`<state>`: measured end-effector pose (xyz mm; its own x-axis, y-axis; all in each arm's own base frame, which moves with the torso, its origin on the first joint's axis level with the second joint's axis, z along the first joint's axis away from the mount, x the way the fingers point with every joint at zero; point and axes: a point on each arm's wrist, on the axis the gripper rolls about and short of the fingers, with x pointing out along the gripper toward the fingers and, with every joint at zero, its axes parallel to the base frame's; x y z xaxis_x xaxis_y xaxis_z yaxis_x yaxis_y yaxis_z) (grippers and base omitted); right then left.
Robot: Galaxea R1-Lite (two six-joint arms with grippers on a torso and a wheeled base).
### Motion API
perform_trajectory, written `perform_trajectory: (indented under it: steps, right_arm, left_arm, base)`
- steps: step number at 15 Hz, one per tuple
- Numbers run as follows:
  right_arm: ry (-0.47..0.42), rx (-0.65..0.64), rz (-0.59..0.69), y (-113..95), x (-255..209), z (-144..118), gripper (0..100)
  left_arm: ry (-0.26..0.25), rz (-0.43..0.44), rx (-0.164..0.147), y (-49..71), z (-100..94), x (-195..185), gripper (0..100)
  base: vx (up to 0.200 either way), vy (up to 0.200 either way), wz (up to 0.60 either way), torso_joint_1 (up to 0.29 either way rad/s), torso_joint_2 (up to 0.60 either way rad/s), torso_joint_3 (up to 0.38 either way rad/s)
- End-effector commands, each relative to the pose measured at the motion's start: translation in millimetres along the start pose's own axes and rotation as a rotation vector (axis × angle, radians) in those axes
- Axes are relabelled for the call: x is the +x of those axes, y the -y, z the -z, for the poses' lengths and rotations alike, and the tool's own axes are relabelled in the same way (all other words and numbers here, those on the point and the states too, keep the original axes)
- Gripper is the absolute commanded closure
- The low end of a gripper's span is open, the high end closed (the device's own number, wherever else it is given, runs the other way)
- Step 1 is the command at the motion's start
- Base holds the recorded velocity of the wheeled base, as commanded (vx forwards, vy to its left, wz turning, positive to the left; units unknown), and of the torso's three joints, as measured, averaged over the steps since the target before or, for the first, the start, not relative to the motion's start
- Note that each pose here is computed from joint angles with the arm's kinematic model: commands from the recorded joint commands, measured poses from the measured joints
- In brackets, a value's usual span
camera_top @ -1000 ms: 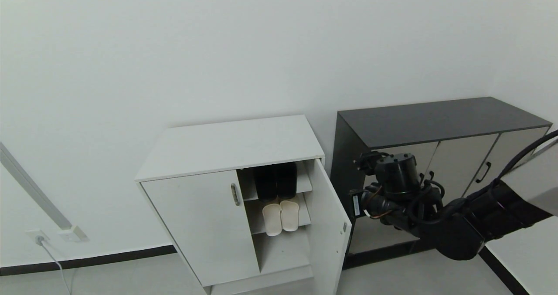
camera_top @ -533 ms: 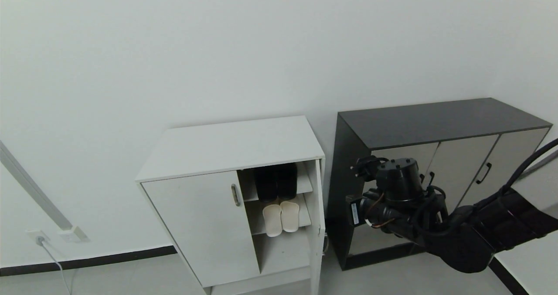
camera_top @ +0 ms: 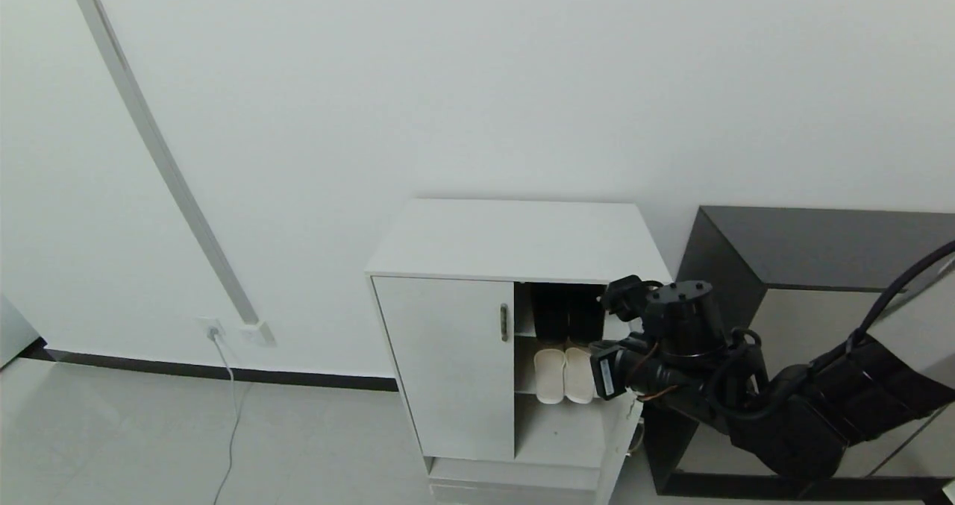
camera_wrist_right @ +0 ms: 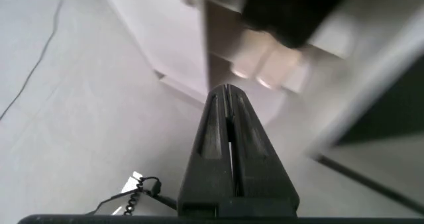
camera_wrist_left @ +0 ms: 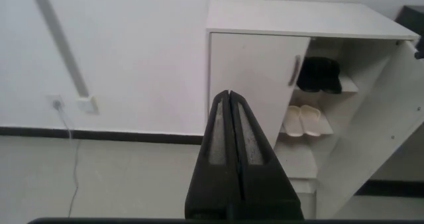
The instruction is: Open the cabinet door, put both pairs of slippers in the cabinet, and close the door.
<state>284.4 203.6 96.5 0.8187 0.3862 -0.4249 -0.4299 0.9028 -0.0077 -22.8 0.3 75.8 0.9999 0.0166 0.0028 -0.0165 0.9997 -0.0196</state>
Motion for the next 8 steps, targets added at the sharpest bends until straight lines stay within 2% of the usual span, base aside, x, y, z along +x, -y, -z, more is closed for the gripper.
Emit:
perform_trajectory:
  steps: [1,5,8]
  right_arm:
    - [-0.002,-0.015,0.025,6.8,0.9,0.0,100]
    - [-0.037,-0.105,0.188,27.9,1.1,6.5,100]
    - [-0.112,-0.188,0.272,44.1,1.9,21.1,100]
  left_arm:
    - [0.0,0.0,0.0,0.0,0.0,0.0,100]
    - [0.0,0.001,0.0,0.0,0.0,0.0,100]
    - [0.0,-0.002,0.0,0.0,0.0,0.0,100]
  base:
    - [0.0,0.0,0.0,0.0,0.0,0.0]
    - [0.0,0.0,0.0,0.0,0.0,0.0]
    - [0.0,0.0,0.0,0.0,0.0,0.0]
